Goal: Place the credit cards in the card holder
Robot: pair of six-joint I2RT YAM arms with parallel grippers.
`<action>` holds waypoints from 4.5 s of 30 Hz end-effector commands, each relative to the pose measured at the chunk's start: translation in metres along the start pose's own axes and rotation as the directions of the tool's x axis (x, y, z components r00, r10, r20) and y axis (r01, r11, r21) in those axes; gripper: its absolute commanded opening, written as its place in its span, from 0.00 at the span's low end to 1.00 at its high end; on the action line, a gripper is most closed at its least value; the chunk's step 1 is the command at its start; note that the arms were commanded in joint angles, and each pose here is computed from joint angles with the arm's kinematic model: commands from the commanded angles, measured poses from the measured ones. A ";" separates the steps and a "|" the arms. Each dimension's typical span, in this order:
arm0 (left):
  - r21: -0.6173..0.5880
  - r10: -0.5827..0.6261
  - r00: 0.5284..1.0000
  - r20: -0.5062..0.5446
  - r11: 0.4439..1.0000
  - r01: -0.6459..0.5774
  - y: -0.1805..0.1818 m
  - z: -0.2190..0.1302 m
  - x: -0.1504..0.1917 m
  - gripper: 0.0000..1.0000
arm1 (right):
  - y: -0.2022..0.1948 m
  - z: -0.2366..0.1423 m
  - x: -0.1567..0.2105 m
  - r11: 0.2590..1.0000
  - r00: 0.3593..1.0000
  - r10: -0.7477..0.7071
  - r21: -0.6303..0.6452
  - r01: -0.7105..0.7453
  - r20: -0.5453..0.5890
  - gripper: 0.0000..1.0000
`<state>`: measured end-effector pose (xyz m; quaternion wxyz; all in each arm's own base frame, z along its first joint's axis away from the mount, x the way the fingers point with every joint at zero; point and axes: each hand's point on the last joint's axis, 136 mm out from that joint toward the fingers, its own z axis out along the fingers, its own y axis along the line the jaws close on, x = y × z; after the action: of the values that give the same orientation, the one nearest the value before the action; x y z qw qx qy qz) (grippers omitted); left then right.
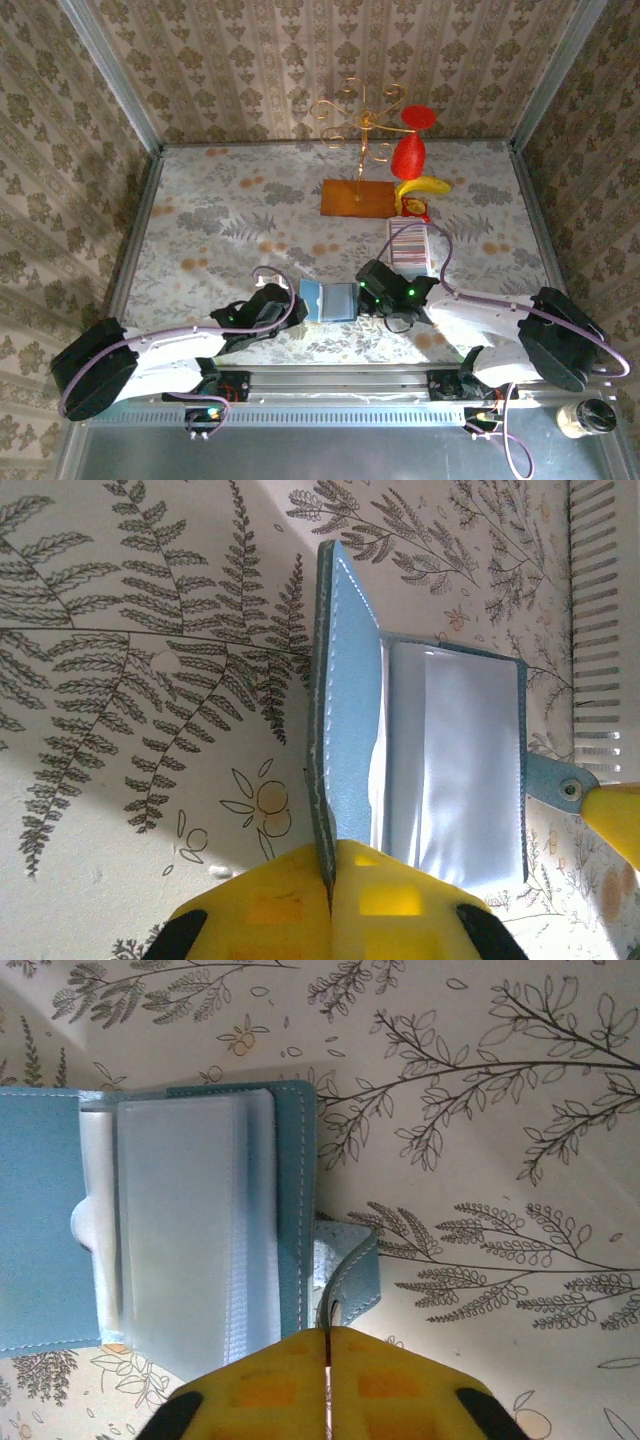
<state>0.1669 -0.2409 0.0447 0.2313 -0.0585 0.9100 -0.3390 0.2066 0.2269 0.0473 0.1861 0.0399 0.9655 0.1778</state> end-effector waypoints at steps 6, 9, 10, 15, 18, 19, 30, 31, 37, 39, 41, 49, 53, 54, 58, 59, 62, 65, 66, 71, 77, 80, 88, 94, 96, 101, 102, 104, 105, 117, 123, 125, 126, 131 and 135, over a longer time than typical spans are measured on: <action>-0.045 -0.019 1.000 0.017 0.999 0.020 0.015 -0.003 0.005 0.00 | 0.001 -0.040 -0.011 0.996 0.996 -0.080 0.032 0.079 0.028 0.29; -0.040 -0.023 0.999 0.022 0.999 0.024 0.014 -0.004 0.005 0.00 | 0.013 -0.058 -0.016 0.996 0.995 -0.088 -0.006 0.089 0.052 0.32; -0.039 -0.023 1.000 0.022 0.999 0.024 0.014 -0.004 0.005 0.00 | 0.019 -0.063 -0.018 0.996 0.994 -0.087 -0.024 0.088 0.063 0.32; -0.023 -0.021 0.999 0.032 1.000 0.021 0.009 -0.007 0.002 0.18 | 0.044 -0.078 -0.020 0.990 0.992 -0.101 -0.094 0.108 0.082 0.36; -0.020 -0.017 0.999 0.042 1.000 0.018 0.008 -0.010 0.000 0.23 | 0.052 -0.075 -0.017 0.988 0.991 -0.116 -0.098 0.122 0.070 0.37; -0.021 -0.018 0.999 0.046 1.000 0.019 0.008 -0.011 -0.001 0.23 | 0.055 -0.073 -0.016 0.987 0.991 -0.119 -0.100 0.125 0.064 0.37; -0.010 -0.012 0.997 0.070 1.000 0.013 0.012 -0.021 -0.003 0.24 | 0.083 -0.034 0.005 0.981 0.988 -0.151 -0.127 0.146 -0.032 0.39; -0.012 -0.013 0.998 0.068 1.000 0.014 0.012 -0.020 -0.003 0.23 | 0.084 -0.030 0.006 0.982 0.987 -0.153 -0.122 0.147 -0.041 0.39; -0.032 -0.004 0.999 0.048 0.999 0.005 0.017 -0.018 0.002 0.10 | 0.079 -0.010 0.016 0.986 0.985 -0.147 -0.090 0.139 -0.086 0.39; -0.037 -0.003 0.999 0.047 0.999 0.005 0.019 -0.017 0.003 0.07 | 0.076 -0.004 0.019 0.988 0.985 -0.142 -0.072 0.136 -0.098 0.39; -0.037 -0.002 0.999 0.044 0.999 0.004 0.019 -0.016 0.004 0.05 | 0.072 0.001 0.021 0.990 0.984 -0.138 -0.052 0.133 -0.109 0.39; -0.041 -0.002 0.999 0.041 0.999 0.003 0.020 -0.017 0.005 0.00 | 0.058 0.013 0.025 0.991 0.985 -0.127 0.021 0.130 -0.121 0.40; -0.049 -0.001 0.999 0.039 0.999 0.003 0.023 -0.016 0.005 0.00 | 0.057 0.019 0.027 0.992 0.984 -0.122 0.026 0.127 -0.127 0.40; -0.050 -0.001 0.999 0.038 0.999 0.003 0.023 -0.015 0.006 0.00 | 0.057 0.021 0.028 0.992 0.984 -0.122 0.026 0.126 -0.131 0.40; -0.046 0.000 1.000 0.027 0.999 0.001 0.023 -0.013 0.008 0.00 | 0.058 0.026 0.030 0.992 0.983 -0.118 0.024 0.122 -0.140 0.40; -0.045 0.003 1.000 0.024 0.999 -0.001 0.022 -0.013 0.009 0.00 | 0.057 0.027 0.030 0.992 0.983 -0.115 0.029 0.120 -0.140 0.40; -0.047 0.004 1.000 0.021 0.999 -0.003 0.023 -0.013 0.010 0.00 | 0.054 0.029 0.030 0.992 0.984 -0.111 0.043 0.118 -0.139 0.41; -0.052 0.004 1.000 0.021 0.999 -0.003 0.025 -0.012 0.011 0.00 | 0.053 0.031 0.031 0.993 0.985 -0.105 0.046 0.112 -0.139 0.42; -0.052 0.005 1.000 0.019 0.999 -0.004 0.025 -0.012 0.011 0.00 | 0.054 0.032 0.031 0.993 0.985 -0.104 0.046 0.111 -0.140 0.44; -0.061 0.006 1.000 0.008 0.998 -0.005 0.028 -0.009 0.014 0.00 | 0.057 0.036 0.031 0.995 0.987 -0.085 0.031 0.090 -0.136 0.48; -0.066 0.008 1.000 -0.005 0.998 -0.008 0.029 -0.007 0.017 0.00 | 0.072 0.037 0.029 0.998 0.991 -0.060 -0.037 0.056 -0.123 0.50; -0.068 0.009 1.000 -0.007 0.998 -0.010 0.029 -0.006 0.018 0.00 | 0.079 0.036 0.027 0.997 0.992 -0.053 -0.069 0.045 -0.119 0.50; -0.067 0.009 1.000 -0.011 0.998 -0.010 0.030 -0.004 0.019 0.00 | 0.105 0.034 0.025 0.980 0.993 -0.016 -0.199 -0.008 -0.118 0.51; -0.071 0.010 1.000 -0.009 0.997 -0.011 0.031 -0.004 0.019 0.00 | 0.109 0.034 0.025 0.977 0.993 -0.008 -0.214 -0.018 -0.120 0.51; -0.073 0.011 1.000 -0.011 0.997 -0.012 0.031 -0.004 0.020 0.00 | 0.113 0.033 0.025 0.972 0.992 -0.003 -0.234 -0.026 -0.123 0.51; -0.075 0.010 1.000 -0.010 0.997 -0.011 0.032 -0.003 0.020 0.00 | 0.123 0.030 0.022 0.957 0.992 0.025 -0.284 -0.058 -0.120 0.51; -0.076 0.008 1.000 -0.009 0.997 -0.009 0.033 -0.003 0.020 0.00 | 0.126 0.030 0.022 0.953 0.992 0.029 -0.297 -0.064 -0.122 0.51; -0.081 0.007 1.000 -0.008 0.997 -0.008 0.034 -0.003 0.020 0.00 | 0.131 0.027 0.021 0.944 0.992 0.035 -0.320 -0.073 -0.125 0.50; -0.085 0.008 1.000 -0.009 0.996 -0.008 0.036 -0.003 0.021 0.00 | 0.134 0.026 0.020 0.939 0.992 0.034 -0.336 -0.074 -0.123 0.50; -0.100 0.002 1.000 -0.006 0.995 -0.003 0.041 -0.001 0.022 0.00 | 0.173 -0.022 0.001 0.866 0.997 0.031 -0.497 -0.062 -0.070 0.51; -0.100 0.000 1.000 -0.006 0.995 -0.001 0.042 -0.001 0.022 0.00 | 0.154 -0.036 -0.010 0.900 0.999 0.032 -0.434 -0.027 0.005 0.50; -0.102 0.000 1.000 -0.007 0.995 -0.001 0.042 -0.002 0.022 0.00 | 0.140 -0.035 -0.011 0.923 0.999 0.024 -0.384 -0.013 0.023 0.49; -0.100 0.002 1.000 -0.007 0.995 -0.003 0.041 -0.002 0.022 0.00 | 0.134 -0.033 -0.011 0.932 0.999 0.021 -0.363 -0.009 0.028 0.49; -0.091 0.017 1.000 0.013 0.996 -0.015 0.033 -0.010 0.014 0.05 | 0.108 -0.045 -0.020 0.956 0.996 -0.013 -0.289 0.038 0.088 0.47; -0.080 0.040 0.998 0.039 0.996 -0.037 0.027 -0.021 0.007 0.15 | 0.096 -0.065 -0.038 0.959 0.980 -0.077 -0.255 0.122 0.182 0.47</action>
<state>0.1531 -0.2183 0.0355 0.2441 -0.0653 0.9128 -0.3210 0.2115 0.3156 0.1451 0.2352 0.0035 0.9110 0.3388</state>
